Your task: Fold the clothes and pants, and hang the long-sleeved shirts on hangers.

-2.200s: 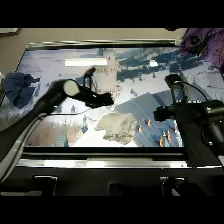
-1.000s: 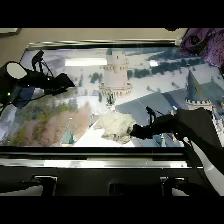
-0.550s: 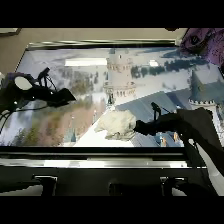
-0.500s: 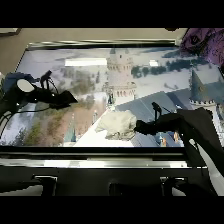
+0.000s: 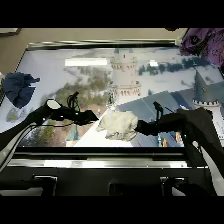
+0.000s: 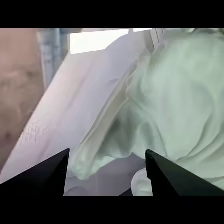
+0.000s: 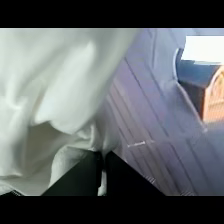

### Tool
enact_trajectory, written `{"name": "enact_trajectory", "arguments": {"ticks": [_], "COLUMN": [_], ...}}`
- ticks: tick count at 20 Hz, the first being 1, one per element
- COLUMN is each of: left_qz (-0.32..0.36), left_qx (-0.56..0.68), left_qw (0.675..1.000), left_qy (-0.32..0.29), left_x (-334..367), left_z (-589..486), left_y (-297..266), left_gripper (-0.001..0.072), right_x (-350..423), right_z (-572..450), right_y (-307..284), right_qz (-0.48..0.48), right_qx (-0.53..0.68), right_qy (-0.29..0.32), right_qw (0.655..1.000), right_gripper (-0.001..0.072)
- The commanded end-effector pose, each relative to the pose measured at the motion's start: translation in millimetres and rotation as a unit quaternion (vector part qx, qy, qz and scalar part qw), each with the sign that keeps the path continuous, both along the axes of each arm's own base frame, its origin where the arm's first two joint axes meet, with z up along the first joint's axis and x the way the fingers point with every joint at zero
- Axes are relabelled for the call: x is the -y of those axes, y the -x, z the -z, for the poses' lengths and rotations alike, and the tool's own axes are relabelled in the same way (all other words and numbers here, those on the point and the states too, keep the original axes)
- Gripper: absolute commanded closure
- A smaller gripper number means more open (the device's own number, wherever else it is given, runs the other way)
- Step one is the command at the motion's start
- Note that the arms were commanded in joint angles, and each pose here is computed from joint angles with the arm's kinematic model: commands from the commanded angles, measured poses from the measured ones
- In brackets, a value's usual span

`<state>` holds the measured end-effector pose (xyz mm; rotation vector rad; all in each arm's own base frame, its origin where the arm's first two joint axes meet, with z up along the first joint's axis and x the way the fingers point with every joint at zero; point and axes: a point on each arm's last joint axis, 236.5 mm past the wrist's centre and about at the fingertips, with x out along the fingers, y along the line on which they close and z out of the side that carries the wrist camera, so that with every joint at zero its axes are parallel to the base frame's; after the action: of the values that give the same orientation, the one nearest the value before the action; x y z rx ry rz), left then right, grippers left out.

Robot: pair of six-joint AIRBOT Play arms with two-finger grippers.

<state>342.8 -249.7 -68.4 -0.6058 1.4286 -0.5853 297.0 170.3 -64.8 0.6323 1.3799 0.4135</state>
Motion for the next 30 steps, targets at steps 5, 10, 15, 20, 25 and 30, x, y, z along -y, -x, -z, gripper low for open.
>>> {"name": "enact_trajectory", "arguments": {"ticks": [5,10,15,20,25,30], "left_qz": [-0.017,-0.032,-0.097,-0.14,-0.185,-0.204], "left_qx": [-0.045,0.011,0.183,0.385,0.469,0.465], "left_qw": [0.998,0.998,0.978,0.91,0.852,0.851], "left_qy": [0.043,0.06,0.007,-0.066,-0.14,-0.133], "left_x": [55.3,34.1,-55.3,-134.0,-178.5,-180.6], "left_z": [26.4,-20.6,-166.9,-351.0,-443.4,-457.9], "left_y": [15.1,-26.1,-102.3,-96.9,-14.2,29.8], "left_gripper": [0.0499,0.0689,0.069,0.069,0.069,0.0689], "right_x": [-2.8,-0.7,21.8,56.6,87.9,84.9], "right_z": [-1.6,-17.1,-150.0,-340.6,-450.0,-472.9], "right_y": [7.7,7.4,-74.8,-91.8,-18.3,11.1], "right_qz": [-0.01,-0.04,-0.037,-0.013,0.013,0.019], "right_qx": [-0.013,-0.005,0.185,0.393,0.5,0.531], "right_qy": [-0.006,0.006,0.077,0.159,0.213,0.197], "right_qw": [1.0,0.999,0.979,0.906,0.839,0.824], "right_gripper": [0.0678,0.0679,0.0679,0.0679,0.0678,0.0678]}}
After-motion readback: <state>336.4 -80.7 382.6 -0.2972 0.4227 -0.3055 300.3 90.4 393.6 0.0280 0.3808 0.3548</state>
